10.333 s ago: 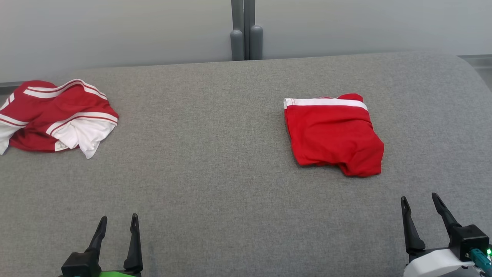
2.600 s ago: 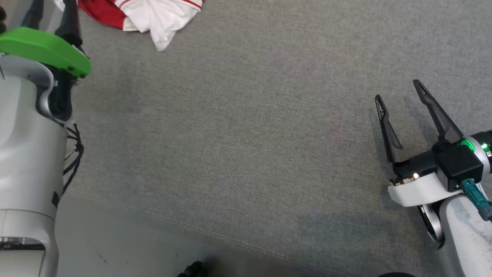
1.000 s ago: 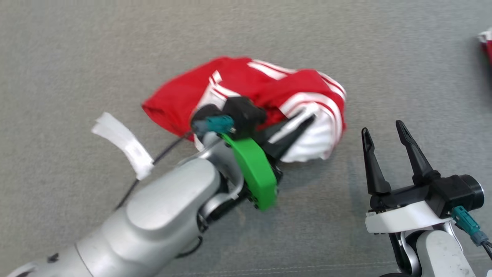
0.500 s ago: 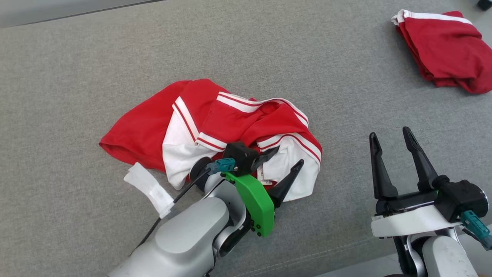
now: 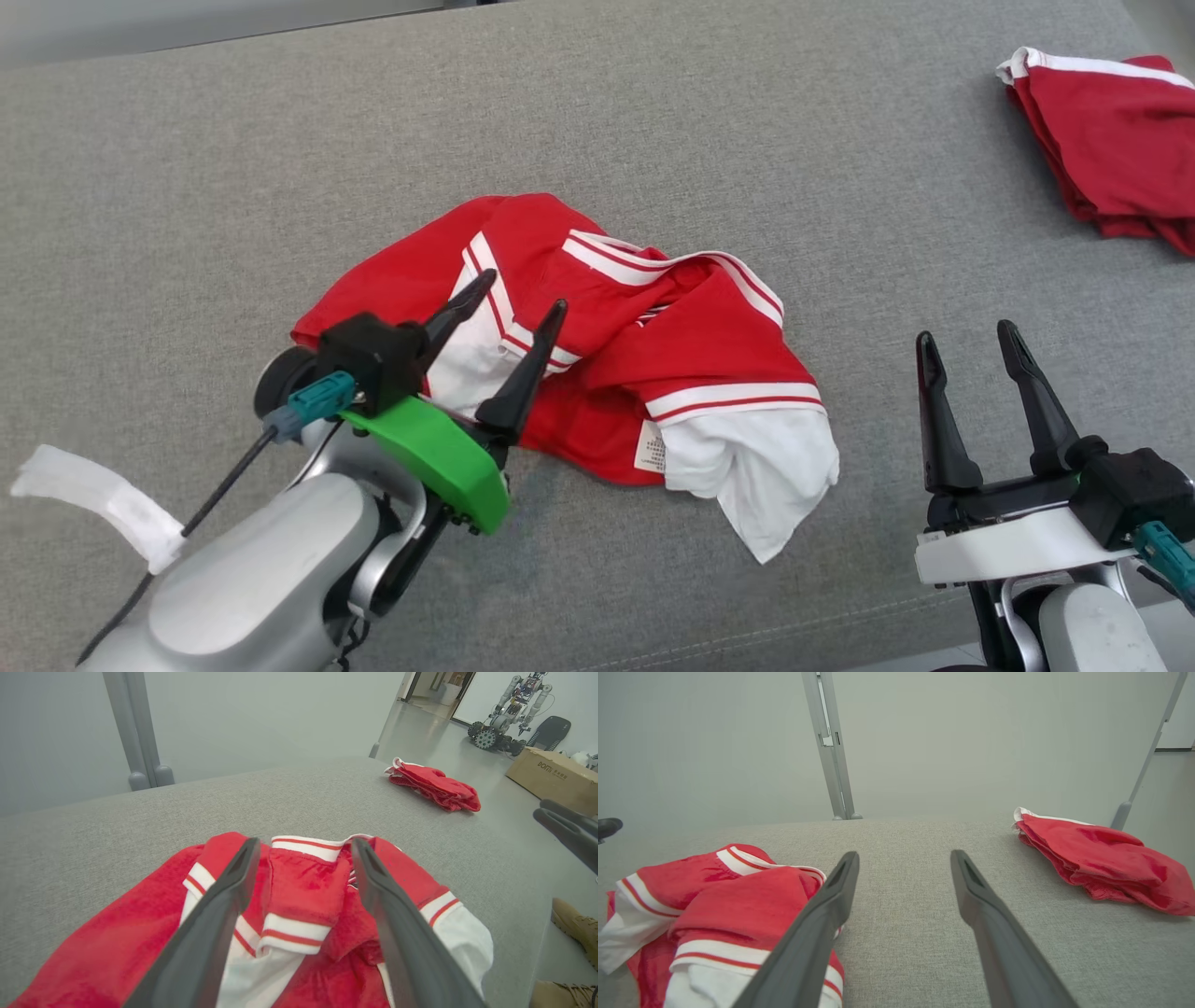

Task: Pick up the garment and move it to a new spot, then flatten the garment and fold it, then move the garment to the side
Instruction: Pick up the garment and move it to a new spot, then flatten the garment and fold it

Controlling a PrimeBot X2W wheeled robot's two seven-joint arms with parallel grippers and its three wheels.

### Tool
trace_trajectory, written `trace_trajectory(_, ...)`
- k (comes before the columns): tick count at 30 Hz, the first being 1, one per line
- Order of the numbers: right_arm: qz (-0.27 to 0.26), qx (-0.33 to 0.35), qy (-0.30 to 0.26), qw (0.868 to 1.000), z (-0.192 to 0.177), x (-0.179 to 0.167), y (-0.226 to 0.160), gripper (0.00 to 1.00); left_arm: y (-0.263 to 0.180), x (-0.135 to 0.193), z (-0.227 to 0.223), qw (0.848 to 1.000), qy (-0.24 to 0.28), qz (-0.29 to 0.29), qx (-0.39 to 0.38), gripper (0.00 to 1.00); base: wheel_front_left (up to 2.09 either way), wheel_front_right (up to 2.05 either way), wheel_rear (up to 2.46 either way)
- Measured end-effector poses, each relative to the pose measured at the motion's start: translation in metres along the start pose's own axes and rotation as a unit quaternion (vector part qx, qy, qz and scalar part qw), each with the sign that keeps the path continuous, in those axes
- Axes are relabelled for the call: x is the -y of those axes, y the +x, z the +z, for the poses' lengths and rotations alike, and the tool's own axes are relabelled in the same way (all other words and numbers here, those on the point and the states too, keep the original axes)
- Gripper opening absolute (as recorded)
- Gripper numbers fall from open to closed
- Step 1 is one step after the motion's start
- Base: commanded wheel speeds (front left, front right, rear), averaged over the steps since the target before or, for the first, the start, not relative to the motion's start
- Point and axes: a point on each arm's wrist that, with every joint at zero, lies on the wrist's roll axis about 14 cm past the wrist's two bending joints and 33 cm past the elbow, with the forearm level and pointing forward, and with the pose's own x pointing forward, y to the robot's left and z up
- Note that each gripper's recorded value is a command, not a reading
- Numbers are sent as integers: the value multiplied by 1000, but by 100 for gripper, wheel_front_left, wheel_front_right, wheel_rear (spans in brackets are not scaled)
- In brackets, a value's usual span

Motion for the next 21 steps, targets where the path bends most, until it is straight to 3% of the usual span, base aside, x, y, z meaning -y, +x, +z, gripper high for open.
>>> trace_trajectory(10, 2, -1, 1, 1000, 0, -2, -2, 100, -7, 6, -31, 995, 9, -30, -97, 100, 0, 0, 0)
trace_trajectory(18, -16, -4, 0, 1000, 1, 9, -10, 100, 8, -7, -45, 992, 22, -20, -121, 100, 0, 0, 0)
trace_trajectory(21, -25, -3, 2, 1000, 2, 15, -14, 100, 12, -5, -48, 992, 20, -24, -122, 40, 0, 0, 0)
